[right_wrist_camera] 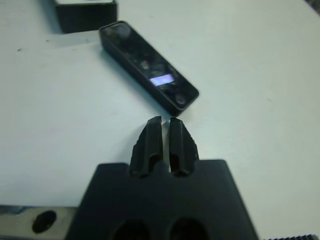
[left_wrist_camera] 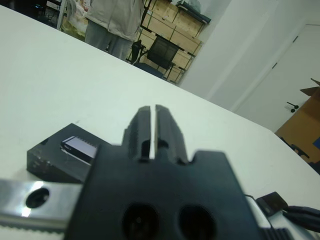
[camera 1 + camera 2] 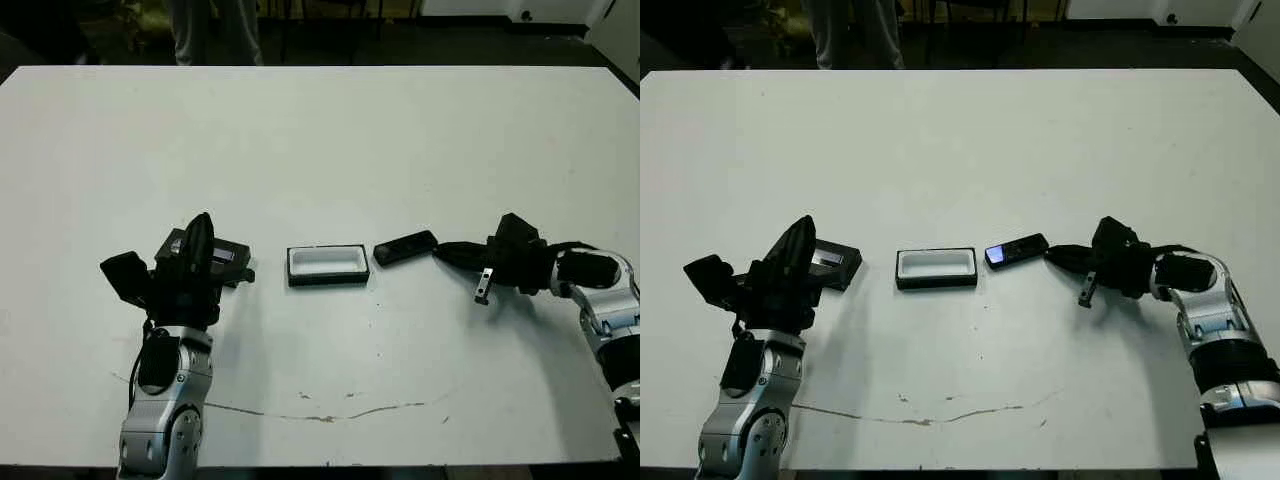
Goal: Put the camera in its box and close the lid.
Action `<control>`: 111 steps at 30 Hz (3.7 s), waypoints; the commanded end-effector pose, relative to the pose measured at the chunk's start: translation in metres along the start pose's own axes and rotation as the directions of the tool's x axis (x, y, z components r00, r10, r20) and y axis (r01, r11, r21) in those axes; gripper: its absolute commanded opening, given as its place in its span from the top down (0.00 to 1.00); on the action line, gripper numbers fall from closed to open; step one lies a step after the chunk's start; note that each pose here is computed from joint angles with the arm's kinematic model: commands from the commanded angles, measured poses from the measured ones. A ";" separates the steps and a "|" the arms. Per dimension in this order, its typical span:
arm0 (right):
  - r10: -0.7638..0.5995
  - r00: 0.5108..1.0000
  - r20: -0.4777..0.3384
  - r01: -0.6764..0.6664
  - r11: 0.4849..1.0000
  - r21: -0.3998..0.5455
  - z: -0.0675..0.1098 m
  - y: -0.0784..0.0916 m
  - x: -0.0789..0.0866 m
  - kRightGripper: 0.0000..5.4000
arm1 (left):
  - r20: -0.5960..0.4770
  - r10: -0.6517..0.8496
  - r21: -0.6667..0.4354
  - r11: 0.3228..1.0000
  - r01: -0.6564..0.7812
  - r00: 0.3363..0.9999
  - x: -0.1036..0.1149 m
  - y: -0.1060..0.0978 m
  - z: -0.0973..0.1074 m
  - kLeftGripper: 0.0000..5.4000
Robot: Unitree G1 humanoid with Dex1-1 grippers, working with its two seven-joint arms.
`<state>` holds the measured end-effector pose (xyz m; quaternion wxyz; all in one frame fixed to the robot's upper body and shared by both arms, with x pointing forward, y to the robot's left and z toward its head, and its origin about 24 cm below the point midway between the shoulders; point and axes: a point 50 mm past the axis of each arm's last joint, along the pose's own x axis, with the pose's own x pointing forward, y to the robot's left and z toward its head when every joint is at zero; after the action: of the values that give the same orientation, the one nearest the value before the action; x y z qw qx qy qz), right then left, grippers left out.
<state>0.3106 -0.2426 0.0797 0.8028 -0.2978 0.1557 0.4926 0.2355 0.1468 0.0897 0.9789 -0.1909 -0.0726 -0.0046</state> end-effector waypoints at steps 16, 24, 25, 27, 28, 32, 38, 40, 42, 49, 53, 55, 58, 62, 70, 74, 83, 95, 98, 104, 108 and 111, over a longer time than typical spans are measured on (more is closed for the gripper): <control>0.225 0.969 -0.097 -0.225 0.974 0.011 0.060 -0.006 -0.052 0.99 | -0.023 0.022 0.007 1.000 -0.022 1.000 -0.003 0.004 -0.004 1.00; 0.036 0.999 0.029 -0.035 0.998 -0.055 0.073 -0.036 -0.053 0.99 | -0.025 0.028 0.020 0.999 -0.028 0.999 -0.003 0.004 -0.004 1.00; 0.022 0.999 0.024 -0.020 0.997 -0.071 0.075 -0.039 -0.052 0.98 | -0.025 0.029 0.020 0.999 -0.029 0.999 -0.003 0.004 -0.004 1.00; -0.013 1.000 0.004 0.013 0.996 -0.091 0.078 -0.044 -0.048 0.93 | -0.024 0.027 0.017 0.999 -0.027 0.999 -0.004 0.004 -0.004 1.00; -0.026 1.000 -0.008 0.025 0.994 -0.108 0.080 -0.046 -0.045 0.89 | -0.023 0.027 0.011 1.000 -0.026 0.999 -0.004 0.004 -0.004 1.00; -0.025 0.998 -0.060 0.010 0.972 -0.236 0.086 -0.048 -0.029 0.72 | -0.020 0.023 0.004 1.000 -0.023 1.000 -0.004 0.005 -0.004 1.00; 0.073 0.976 -0.203 -0.144 0.922 -0.359 0.093 -0.049 -0.004 0.47 | -0.021 0.026 0.009 1.000 -0.026 0.999 -0.004 0.005 -0.003 1.00; 0.098 0.960 -0.262 -0.197 0.901 -0.387 0.097 -0.050 0.003 0.39 | -0.022 0.029 0.009 1.000 -0.028 0.999 -0.004 0.005 -0.003 1.00; 0.115 0.939 -0.324 -0.252 0.870 -0.423 0.102 -0.049 0.009 0.31 | -0.023 0.033 0.012 0.999 -0.032 0.999 -0.004 0.005 -0.003 1.00; 0.153 0.872 -0.466 -0.377 0.816 -0.439 0.118 -0.046 0.022 0.02 | -0.020 0.028 0.009 1.000 -0.028 0.999 -0.004 0.005 -0.004 1.00; 0.183 0.842 -0.508 -0.432 0.793 -0.430 0.125 -0.046 0.023 0.00 | -0.020 0.028 0.018 0.999 -0.028 0.999 -0.004 0.006 -0.003 1.00; 0.192 0.830 -0.524 -0.457 0.772 -0.442 0.128 -0.046 0.023 0.00 | -0.020 0.031 0.013 0.999 -0.030 0.999 -0.004 0.006 -0.004 1.00; 0.189 0.823 -0.535 -0.469 0.758 -0.454 0.130 -0.047 0.022 0.00 | -0.023 0.030 0.003 1.000 -0.030 0.999 -0.004 0.005 -0.004 1.00; 0.206 0.810 -0.549 -0.476 0.777 -0.411 0.127 -0.049 0.024 0.03 | -0.021 0.028 0.011 1.000 -0.028 0.999 -0.004 0.006 -0.004 1.00; 0.193 0.783 -0.591 -0.496 0.767 -0.407 0.115 -0.050 0.034 0.30 | -0.025 0.038 0.010 0.999 -0.038 0.999 -0.004 0.004 -0.004 1.00; 0.206 0.772 -0.601 -0.518 0.752 -0.407 0.106 -0.049 0.037 0.47 | -0.022 0.035 0.010 0.999 -0.035 0.999 -0.004 0.005 -0.004 1.00; 0.209 0.739 -0.641 -0.554 0.730 -0.400 0.095 -0.046 0.046 0.63 | -0.022 0.038 0.013 0.999 -0.038 0.999 -0.004 0.004 -0.004 1.00; 0.251 0.726 -0.640 -0.586 0.713 -0.385 0.091 -0.040 0.054 0.49 | -0.022 0.037 -0.001 0.999 -0.037 0.999 -0.004 0.004 -0.005 1.00; 0.250 0.734 -0.632 -0.581 0.712 -0.394 0.089 -0.039 0.055 0.62 | -0.022 0.035 0.002 0.999 -0.035 0.999 -0.004 0.004 -0.005 1.00; 0.226 0.737 -0.637 -0.573 0.708 -0.412 0.083 -0.035 0.056 0.86 | -0.017 0.035 0.005 0.999 -0.035 0.999 -0.004 0.004 -0.004 1.00; 0.241 0.731 -0.638 -0.589 0.696 -0.411 0.078 -0.031 0.057 0.93 | -0.016 0.037 0.002 0.999 -0.037 0.999 -0.003 0.004 -0.003 1.00; 0.249 0.711 -0.657 -0.598 0.706 -0.379 0.072 -0.029 0.058 0.93 | -0.015 0.032 0.008 0.999 -0.032 0.999 -0.003 0.004 -0.003 1.00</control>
<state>0.3695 -0.1577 0.1449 0.4756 -0.6247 0.2491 0.5671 0.2346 0.1472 0.0903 0.9785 -0.1918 -0.0755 0.0017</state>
